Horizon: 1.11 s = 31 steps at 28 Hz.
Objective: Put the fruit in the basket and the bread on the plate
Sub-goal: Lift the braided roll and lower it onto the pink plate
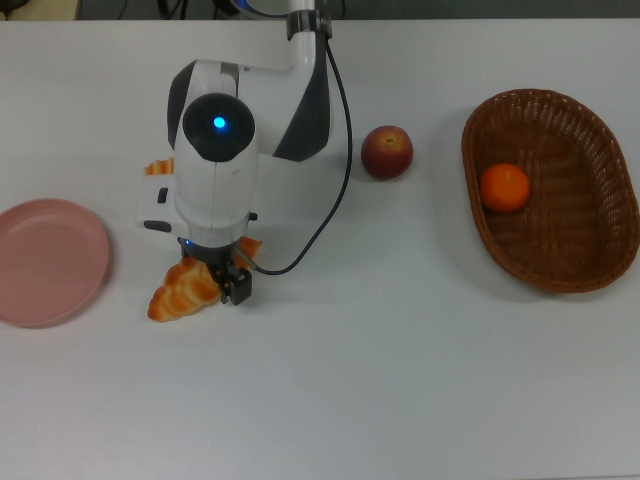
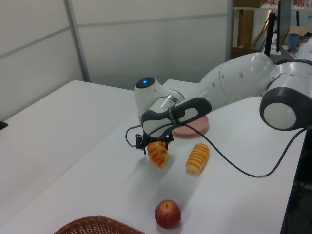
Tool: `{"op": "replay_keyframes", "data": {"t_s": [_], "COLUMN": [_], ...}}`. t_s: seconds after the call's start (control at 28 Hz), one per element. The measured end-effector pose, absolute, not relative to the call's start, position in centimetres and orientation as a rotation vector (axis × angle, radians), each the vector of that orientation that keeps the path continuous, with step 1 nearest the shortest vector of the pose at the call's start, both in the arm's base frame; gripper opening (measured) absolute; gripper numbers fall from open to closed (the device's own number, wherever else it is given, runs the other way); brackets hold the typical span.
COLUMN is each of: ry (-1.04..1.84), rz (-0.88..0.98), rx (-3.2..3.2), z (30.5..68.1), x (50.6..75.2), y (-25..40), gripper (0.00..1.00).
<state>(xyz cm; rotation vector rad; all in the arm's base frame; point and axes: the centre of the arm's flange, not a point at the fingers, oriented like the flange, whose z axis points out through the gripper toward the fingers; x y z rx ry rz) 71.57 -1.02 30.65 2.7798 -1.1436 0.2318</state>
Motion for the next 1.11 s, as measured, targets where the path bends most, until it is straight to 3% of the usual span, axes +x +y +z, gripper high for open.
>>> {"op": "replay_keyframes", "data": {"t_s": [0.32,0.5,0.64,0.93,1.11], "ry": [-1.080,-1.140,-1.224,-1.356,-1.445], "rz": [0.219,0.272,0.350,0.386,0.382], "rx": [2.794,2.798,2.802,2.809,2.769], "z": [28.8,30.9,34.9,41.6,42.2], "x": [71.7,72.6,73.0,71.0,69.7], "y": [-1.7,-3.3,-6.7,-14.6,-19.2], "gripper": [0.96,0.74,0.60,0.28,0.26]}}
